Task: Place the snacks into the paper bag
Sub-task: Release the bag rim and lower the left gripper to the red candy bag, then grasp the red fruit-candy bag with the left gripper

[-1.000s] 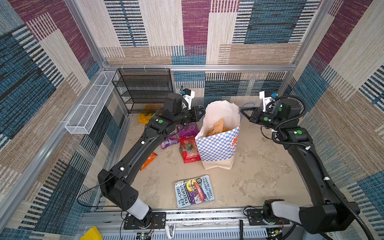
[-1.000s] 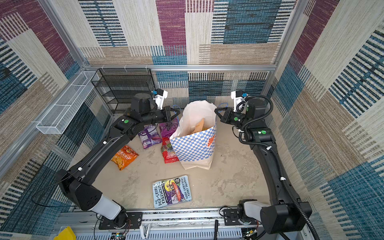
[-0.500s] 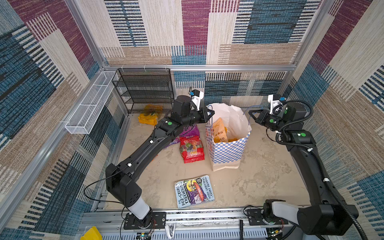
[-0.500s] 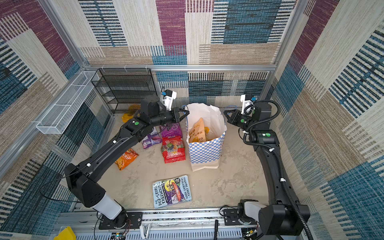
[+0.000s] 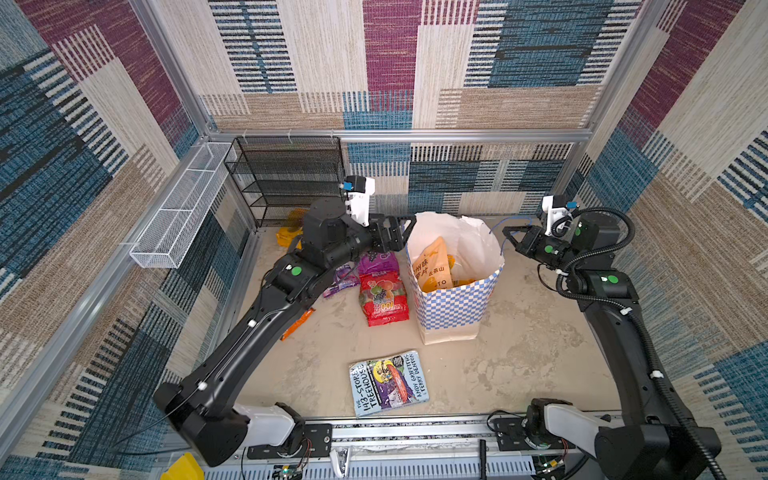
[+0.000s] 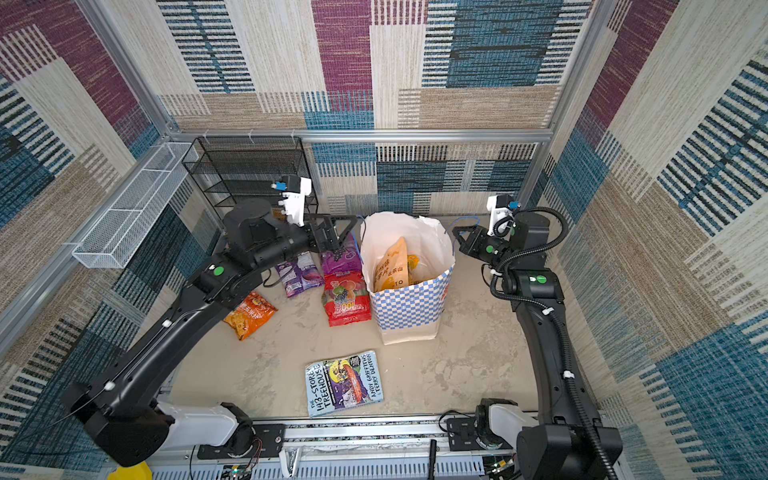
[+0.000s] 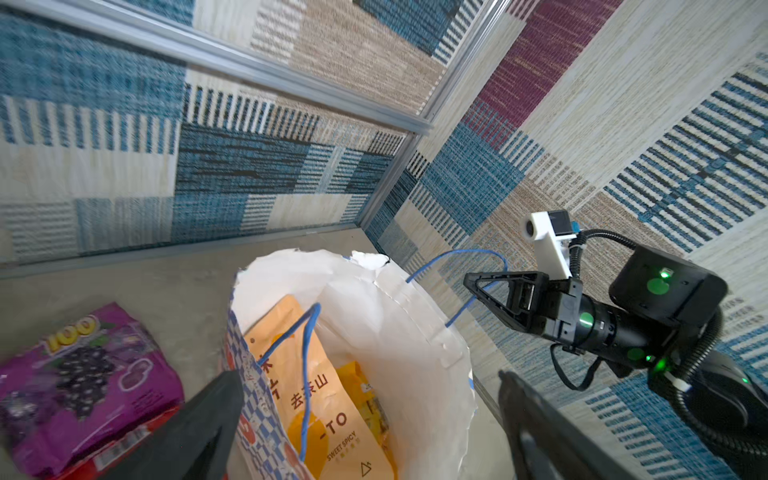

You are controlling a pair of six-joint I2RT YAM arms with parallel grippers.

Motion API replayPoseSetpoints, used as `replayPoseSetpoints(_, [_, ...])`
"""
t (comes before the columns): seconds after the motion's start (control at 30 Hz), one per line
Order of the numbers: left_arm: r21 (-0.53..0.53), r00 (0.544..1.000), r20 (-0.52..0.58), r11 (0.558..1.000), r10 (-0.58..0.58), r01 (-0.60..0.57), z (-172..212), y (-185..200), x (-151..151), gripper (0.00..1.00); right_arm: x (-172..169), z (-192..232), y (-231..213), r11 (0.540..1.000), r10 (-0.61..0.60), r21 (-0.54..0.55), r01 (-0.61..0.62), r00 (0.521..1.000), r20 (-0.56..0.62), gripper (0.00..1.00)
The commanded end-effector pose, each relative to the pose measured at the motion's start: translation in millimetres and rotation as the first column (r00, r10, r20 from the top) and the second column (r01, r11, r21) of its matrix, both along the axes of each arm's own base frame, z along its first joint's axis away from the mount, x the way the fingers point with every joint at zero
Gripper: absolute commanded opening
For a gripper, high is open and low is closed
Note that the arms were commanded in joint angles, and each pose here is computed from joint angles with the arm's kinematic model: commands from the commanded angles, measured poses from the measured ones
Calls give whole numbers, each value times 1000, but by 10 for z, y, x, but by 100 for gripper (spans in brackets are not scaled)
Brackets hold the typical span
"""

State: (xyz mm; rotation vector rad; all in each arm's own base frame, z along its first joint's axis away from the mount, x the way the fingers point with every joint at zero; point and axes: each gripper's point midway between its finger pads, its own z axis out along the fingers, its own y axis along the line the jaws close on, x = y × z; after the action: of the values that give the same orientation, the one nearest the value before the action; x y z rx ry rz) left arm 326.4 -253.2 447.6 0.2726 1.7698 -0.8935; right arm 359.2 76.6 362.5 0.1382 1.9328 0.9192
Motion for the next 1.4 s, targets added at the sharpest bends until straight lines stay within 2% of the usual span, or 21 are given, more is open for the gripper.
replayPoseSetpoints(0.0, [115,988,82,983,132,-141,-41,408,-91,100,26,-15,-37,1000,-23,-15,23,1000,20,0])
replayPoseSetpoints(0.13, [210,974,33,951,224,-226,-293,772,-249,100,-8,10,-18,1000,-16,0,16,999,29,0])
replayPoseSetpoints(0.27, [295,945,-145,924,293,-242,-914,974,-283,100,-77,-34,30,999,6,33,-7,1000,24,0])
replayPoseSetpoints(0.33, [286,909,-277,930,311,-231,-1316,1041,-260,100,-104,-78,41,999,10,43,-11,1000,20,0])
replayPoseSetpoints(0.47, [162,810,-533,969,243,-184,-2022,1008,-124,94,-124,-144,52,998,14,55,-15,1000,8,0])
replayPoseSetpoints(0.6, [134,708,-677,980,200,-149,-2680,916,31,87,-155,-178,91,997,34,71,-35,999,8,0])
replayPoseSetpoints(0.7, [130,648,-740,983,181,-126,-3052,840,163,78,-177,-215,105,996,41,85,-41,999,8,0])
replayPoseSetpoints(0.83, [117,580,-800,988,153,-100,-3402,741,298,73,-200,-206,110,995,43,88,-44,999,15,0])
replayPoseSetpoints(1.03, [43,540,-836,992,101,-119,-3677,600,441,71,-194,-227,147,994,60,95,-60,998,4,0])
replayPoseSetpoints(1.2, [36,518,-850,991,100,-132,-3803,584,427,70,-171,-258,179,992,73,101,-73,997,-4,0])
replayPoseSetpoints(1.37, [29,506,-858,991,92,-130,-3855,542,388,63,-167,-279,191,991,80,109,-78,997,-9,0])
